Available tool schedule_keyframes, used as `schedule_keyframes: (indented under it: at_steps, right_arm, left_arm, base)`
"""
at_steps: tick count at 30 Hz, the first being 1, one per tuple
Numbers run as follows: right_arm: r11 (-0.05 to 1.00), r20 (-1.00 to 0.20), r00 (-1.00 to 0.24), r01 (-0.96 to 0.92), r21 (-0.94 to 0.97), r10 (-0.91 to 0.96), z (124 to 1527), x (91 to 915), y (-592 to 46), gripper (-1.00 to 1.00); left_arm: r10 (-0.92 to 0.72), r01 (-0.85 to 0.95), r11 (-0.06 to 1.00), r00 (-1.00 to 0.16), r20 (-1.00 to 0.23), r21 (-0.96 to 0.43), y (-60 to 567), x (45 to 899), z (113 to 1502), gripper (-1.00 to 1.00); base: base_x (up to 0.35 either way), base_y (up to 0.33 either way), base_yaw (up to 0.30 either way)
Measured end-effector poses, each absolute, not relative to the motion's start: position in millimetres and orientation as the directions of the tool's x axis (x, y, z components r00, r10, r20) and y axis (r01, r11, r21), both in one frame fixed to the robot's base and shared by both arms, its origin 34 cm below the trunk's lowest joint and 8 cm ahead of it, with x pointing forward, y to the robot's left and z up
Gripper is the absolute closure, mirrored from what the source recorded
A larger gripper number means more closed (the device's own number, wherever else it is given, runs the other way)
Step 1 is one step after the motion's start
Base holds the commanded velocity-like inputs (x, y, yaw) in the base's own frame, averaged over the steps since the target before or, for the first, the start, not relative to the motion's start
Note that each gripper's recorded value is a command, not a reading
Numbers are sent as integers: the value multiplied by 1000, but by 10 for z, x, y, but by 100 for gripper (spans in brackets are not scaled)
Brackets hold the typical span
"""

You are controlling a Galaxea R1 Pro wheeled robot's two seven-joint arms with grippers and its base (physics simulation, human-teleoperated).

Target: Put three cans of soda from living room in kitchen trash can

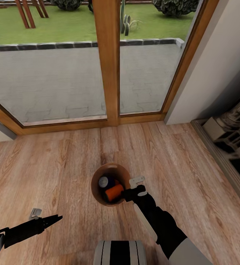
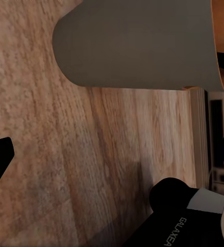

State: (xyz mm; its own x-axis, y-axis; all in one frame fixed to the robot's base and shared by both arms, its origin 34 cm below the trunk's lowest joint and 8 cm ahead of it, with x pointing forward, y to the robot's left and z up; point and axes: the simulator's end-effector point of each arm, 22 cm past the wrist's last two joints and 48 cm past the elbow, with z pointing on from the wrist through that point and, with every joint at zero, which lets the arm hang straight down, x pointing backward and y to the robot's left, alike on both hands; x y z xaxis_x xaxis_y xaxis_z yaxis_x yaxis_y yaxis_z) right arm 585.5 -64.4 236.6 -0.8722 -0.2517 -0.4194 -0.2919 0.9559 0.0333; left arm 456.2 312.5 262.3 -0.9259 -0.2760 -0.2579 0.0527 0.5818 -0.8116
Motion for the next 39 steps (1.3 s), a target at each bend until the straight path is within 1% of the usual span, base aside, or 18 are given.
schedule_keyframes:
  at_steps: [39]
  right_arm:
    - [956, -419, -872, -292, 33, -252, 2366, 5855, -643, -100]
  left_arm:
    - [-270, 66, 587, -923, -273, -807, 3129, 4567, 2620, -100]
  base:
    - [0, 0, 0]
